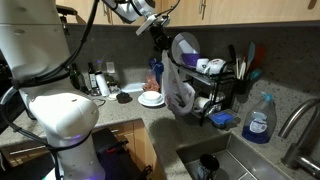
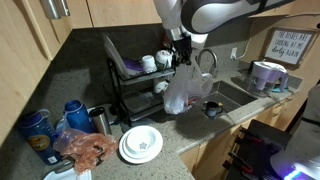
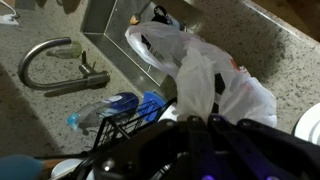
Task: Move the plastic bag to the left
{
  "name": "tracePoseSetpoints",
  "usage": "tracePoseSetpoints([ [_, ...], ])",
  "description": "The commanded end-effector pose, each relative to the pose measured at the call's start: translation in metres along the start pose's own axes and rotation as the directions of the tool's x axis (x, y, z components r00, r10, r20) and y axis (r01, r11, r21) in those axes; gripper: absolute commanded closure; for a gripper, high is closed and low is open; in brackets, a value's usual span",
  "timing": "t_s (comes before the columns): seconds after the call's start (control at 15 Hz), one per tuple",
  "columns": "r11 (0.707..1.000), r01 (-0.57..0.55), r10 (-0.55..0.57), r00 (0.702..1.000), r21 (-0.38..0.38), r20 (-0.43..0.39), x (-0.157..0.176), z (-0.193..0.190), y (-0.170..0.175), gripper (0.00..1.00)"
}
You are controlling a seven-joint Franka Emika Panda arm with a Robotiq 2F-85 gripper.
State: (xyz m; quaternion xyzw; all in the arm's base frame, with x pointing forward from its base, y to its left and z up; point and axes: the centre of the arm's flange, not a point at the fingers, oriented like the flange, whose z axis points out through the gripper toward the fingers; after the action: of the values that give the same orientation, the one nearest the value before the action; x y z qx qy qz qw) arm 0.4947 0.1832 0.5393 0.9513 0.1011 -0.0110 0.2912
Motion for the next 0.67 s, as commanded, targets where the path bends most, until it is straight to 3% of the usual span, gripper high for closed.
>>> tracePoseSetpoints([
  [0.0, 0.999, 0.038, -0.039, 0.998, -0.026, -0.051, -0.013, -0.024, 0.000, 0.98],
  [0.4, 0.990, 0.132, -0.122, 0.978, 0.048, -0.168, -0.038, -0.058, 0.011, 0.97],
  [0.47, 0.994, 0.109, -0.105, 0.987, 0.025, -0.124, -0.024, -0.051, 0.000, 0.97],
  [0.6, 0.993, 0.114, -0.107, 0.983, 0.034, -0.147, -0.031, -0.060, 0.006, 0.97],
])
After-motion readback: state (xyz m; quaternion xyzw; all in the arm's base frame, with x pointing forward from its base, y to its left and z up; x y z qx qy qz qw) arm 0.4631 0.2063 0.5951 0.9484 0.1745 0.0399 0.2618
